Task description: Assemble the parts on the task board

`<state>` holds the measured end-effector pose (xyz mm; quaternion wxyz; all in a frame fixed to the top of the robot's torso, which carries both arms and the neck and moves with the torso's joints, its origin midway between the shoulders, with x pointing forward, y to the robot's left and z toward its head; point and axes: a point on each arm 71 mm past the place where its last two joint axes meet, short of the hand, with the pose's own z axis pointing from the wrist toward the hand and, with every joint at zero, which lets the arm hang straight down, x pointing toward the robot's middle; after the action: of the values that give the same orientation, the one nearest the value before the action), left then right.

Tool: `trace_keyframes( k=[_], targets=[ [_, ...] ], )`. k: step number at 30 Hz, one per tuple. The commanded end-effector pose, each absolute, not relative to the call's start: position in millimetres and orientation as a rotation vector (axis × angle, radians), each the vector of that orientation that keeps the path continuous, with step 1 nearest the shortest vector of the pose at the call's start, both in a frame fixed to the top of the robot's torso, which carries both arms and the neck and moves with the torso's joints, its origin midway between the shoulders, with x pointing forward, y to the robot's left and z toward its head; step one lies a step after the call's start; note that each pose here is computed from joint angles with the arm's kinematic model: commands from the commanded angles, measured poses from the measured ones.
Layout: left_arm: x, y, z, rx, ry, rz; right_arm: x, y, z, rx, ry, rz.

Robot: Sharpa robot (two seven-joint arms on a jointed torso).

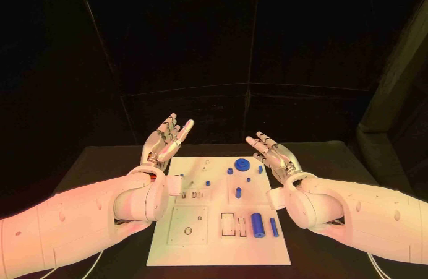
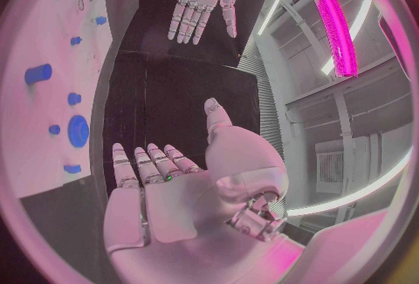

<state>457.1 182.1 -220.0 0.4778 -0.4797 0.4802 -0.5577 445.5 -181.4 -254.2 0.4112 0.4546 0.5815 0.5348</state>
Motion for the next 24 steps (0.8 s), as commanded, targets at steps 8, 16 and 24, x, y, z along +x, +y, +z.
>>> trace_keyframes(
  k=[8,16,24],
  targets=[
    [458.5,186.8,-209.5,-1.075,1.048,-1.488,446.0,-184.6,-253.9,1.043,1.537,1.414],
    [458.3,195.8,-209.7,-1.080,1.053,-1.495,458.8,-206.8,-244.5,0.898,1.472,1.354],
    [457.4,207.1,-207.2,-1.043,1.106,-1.524,482.0,-219.5,-220.3,0.637,1.481,1.286]
  ],
)
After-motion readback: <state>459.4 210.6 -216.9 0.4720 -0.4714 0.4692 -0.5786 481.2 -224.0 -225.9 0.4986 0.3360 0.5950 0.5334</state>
